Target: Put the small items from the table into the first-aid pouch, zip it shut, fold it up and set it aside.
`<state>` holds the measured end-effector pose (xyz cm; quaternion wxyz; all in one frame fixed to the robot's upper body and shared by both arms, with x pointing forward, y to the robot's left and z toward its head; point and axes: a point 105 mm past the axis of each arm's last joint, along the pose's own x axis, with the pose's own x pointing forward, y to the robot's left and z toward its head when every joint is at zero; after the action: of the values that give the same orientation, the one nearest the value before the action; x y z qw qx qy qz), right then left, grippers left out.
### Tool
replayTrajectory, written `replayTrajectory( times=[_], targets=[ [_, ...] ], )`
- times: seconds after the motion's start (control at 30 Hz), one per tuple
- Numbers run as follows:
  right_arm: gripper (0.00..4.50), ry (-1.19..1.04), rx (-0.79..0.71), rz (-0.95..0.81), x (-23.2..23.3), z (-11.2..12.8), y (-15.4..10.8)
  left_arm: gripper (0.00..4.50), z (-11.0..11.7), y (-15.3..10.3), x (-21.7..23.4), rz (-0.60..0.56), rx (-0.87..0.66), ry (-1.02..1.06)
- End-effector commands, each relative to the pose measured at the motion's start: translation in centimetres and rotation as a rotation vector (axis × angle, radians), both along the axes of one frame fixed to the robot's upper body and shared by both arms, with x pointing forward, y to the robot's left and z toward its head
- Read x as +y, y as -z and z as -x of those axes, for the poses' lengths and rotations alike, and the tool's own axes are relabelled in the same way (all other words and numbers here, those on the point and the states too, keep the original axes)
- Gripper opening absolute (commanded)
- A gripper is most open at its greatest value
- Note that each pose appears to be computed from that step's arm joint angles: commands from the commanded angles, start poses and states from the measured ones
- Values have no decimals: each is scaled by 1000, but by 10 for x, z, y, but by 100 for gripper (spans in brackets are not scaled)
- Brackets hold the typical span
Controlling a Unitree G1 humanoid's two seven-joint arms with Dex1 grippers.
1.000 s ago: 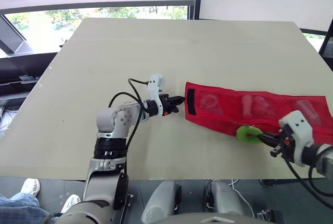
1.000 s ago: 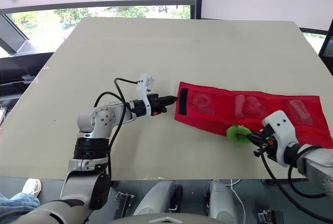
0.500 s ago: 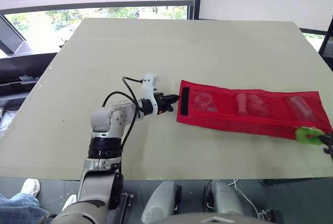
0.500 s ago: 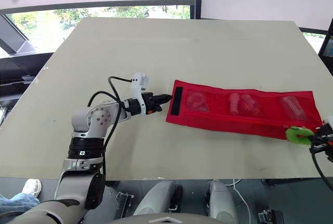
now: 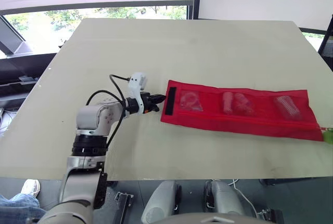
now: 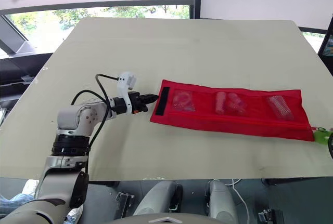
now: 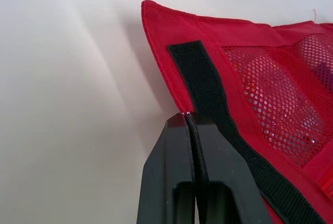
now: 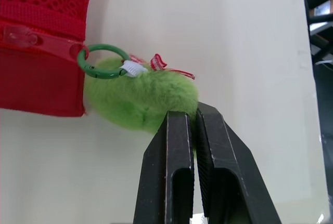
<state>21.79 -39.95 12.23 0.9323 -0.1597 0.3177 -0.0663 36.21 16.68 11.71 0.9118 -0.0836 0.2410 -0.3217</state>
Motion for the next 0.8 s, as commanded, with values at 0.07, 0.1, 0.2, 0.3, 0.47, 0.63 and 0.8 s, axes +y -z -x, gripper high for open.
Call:
replayTrajectory(
  times=[0.07, 0.1, 0.2, 0.3, 0.47, 0.63, 0.8],
  targets=[
    [3, -37, -46, -6, 8, -2, -15, 0, -3, -11, 39, -90, -55, -72],
    [3, -41, -46, -6, 9, -3, -15, 0, -4, -13, 44, -103, -61, -78],
    [3, -79, -56, -27, 17, -6, -14, 0, -5, -16, 49, -119, -72, -83],
    [3, -186, -75, -98, 39, -11, -17, 0, -6, -17, 43, -116, -76, -67],
    [165, -223, -97, -203, 46, -6, -26, 0, -4, -16, 35, -109, -71, -51],
    [408, -182, -141, -240, 37, 1, -35, 0, -3, -16, 34, -110, -67, -54],
    [445, -227, -248, -466, 63, 10, -47, 0, -3, -18, 31, -106, -69, -53]
  ],
)
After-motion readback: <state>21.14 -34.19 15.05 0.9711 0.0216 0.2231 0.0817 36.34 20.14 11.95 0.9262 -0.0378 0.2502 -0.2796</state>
